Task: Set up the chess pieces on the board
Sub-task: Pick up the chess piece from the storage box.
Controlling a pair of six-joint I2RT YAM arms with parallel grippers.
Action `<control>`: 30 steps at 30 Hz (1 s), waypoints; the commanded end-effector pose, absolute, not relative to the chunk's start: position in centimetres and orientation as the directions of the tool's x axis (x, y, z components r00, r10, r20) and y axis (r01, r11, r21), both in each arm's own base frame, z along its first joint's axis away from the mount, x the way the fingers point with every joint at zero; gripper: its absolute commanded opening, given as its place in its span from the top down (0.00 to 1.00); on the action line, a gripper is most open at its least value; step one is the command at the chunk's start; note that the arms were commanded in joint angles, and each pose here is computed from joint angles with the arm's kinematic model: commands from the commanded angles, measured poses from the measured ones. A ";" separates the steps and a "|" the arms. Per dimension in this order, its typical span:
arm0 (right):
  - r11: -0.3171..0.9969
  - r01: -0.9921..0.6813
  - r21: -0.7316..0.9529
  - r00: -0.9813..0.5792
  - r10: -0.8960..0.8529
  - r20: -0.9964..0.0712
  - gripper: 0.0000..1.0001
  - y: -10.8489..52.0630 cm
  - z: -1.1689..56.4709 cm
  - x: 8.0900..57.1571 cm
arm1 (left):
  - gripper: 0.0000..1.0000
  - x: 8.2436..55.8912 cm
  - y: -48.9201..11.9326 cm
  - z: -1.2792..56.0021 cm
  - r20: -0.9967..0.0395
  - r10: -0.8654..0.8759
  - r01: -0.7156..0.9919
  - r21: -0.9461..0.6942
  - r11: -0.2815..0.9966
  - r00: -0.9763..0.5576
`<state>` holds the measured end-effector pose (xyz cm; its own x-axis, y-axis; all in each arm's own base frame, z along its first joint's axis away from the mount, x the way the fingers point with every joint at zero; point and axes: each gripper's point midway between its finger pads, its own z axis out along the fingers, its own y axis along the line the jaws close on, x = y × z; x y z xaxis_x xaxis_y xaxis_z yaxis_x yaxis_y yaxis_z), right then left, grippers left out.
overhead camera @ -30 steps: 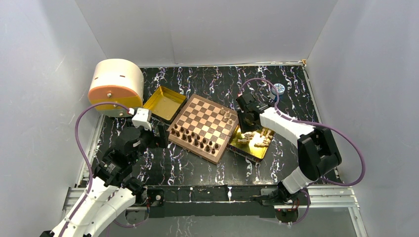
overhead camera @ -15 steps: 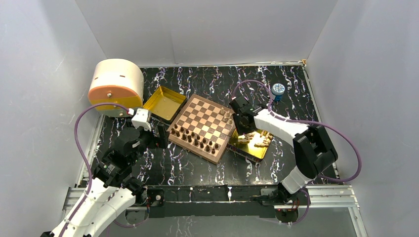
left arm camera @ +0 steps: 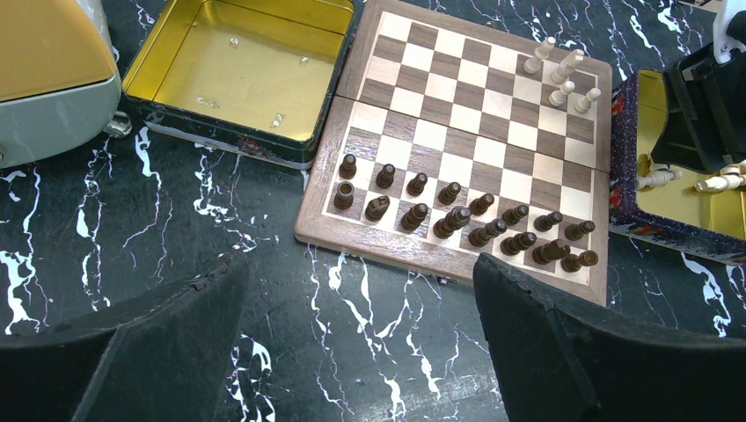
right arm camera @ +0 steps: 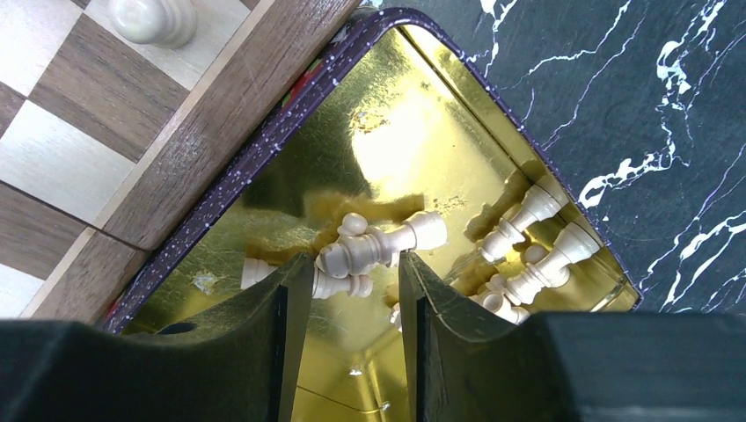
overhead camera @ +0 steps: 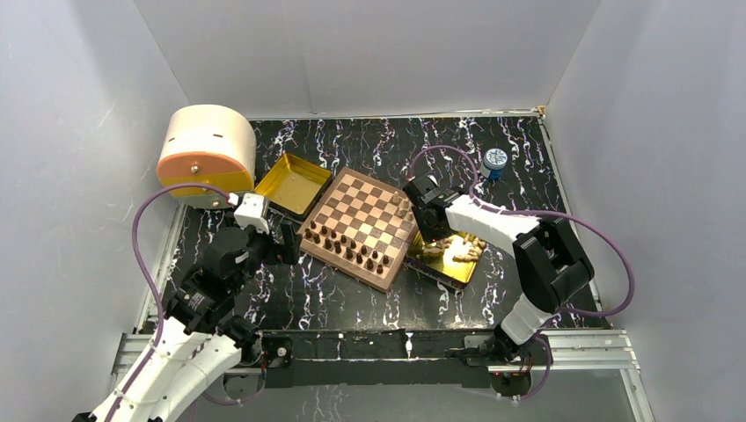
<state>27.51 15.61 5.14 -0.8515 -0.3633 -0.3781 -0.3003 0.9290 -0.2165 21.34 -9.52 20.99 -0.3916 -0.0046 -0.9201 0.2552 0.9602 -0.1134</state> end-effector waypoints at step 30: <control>0.927 -0.212 -0.309 -0.824 -0.340 -0.453 0.95 15.1 8.3 29.3 | 0.05 21.4 -9.7 20.9 -0.922 0.003 0.268 -0.109 0.957 -0.388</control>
<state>28.30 14.81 5.28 -0.8453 -0.3839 -0.3717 -0.2731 0.9083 -0.3169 21.31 -9.57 20.98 -0.3922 -0.0044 -0.9199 0.2581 0.9593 -0.1147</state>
